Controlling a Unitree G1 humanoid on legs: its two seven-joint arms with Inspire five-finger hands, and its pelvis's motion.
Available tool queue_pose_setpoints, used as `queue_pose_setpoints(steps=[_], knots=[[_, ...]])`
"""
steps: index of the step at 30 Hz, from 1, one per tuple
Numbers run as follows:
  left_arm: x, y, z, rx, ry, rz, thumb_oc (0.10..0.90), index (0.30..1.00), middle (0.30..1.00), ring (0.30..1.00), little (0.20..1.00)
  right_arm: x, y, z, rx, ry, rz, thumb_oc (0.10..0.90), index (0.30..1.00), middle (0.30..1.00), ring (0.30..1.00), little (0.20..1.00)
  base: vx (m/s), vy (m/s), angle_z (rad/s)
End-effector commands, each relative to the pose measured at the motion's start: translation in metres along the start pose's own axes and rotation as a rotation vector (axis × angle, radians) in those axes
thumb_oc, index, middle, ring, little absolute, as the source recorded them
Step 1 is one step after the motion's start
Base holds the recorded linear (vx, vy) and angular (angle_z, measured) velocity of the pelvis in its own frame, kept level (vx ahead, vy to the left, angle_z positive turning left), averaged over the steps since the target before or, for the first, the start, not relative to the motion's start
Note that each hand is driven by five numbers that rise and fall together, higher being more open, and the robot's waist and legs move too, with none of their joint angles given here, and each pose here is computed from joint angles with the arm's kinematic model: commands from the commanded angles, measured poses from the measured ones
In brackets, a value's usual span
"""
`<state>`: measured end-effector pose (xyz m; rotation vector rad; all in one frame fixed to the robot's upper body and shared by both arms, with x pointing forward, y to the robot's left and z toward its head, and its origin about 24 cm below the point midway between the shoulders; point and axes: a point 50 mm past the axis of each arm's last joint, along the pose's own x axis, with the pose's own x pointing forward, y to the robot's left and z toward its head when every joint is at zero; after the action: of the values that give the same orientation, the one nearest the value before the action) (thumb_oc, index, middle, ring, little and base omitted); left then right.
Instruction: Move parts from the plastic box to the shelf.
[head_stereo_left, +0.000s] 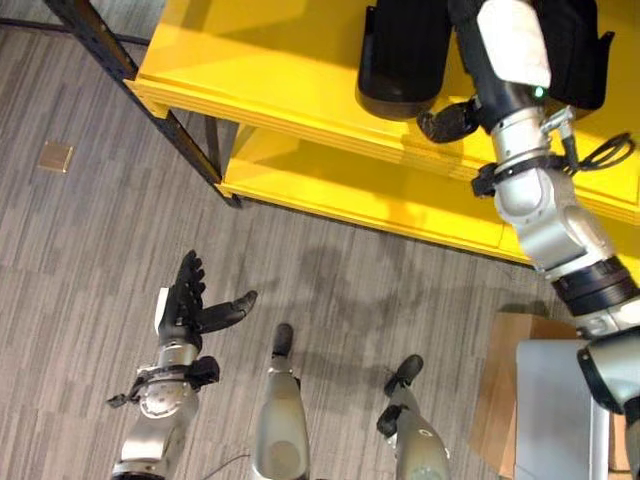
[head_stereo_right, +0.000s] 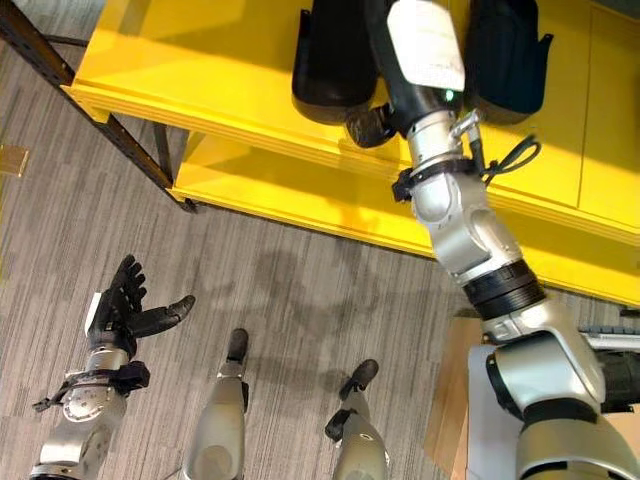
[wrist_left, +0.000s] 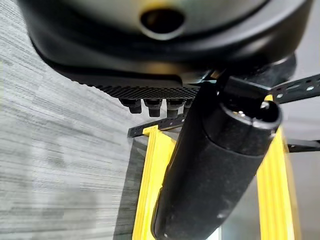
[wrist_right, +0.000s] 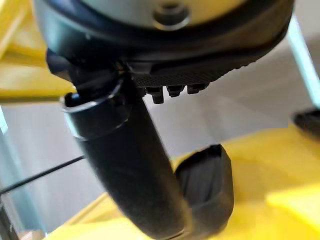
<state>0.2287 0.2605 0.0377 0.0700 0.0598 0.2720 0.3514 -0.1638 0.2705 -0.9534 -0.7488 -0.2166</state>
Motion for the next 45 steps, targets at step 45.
queue_pose_setpoints(steps=[45], knots=[[-0.006, -0.012, 0.003, -0.014, -0.033, -0.051, 0.9, 1.0, 1.0, 1.0, 1.0, 0.015, 0.012, 0.012, 0.824, 0.124, -0.146, 0.9, 1.0, 1.0, 1.0, 1.0, 0.0, -0.002, 0.0]])
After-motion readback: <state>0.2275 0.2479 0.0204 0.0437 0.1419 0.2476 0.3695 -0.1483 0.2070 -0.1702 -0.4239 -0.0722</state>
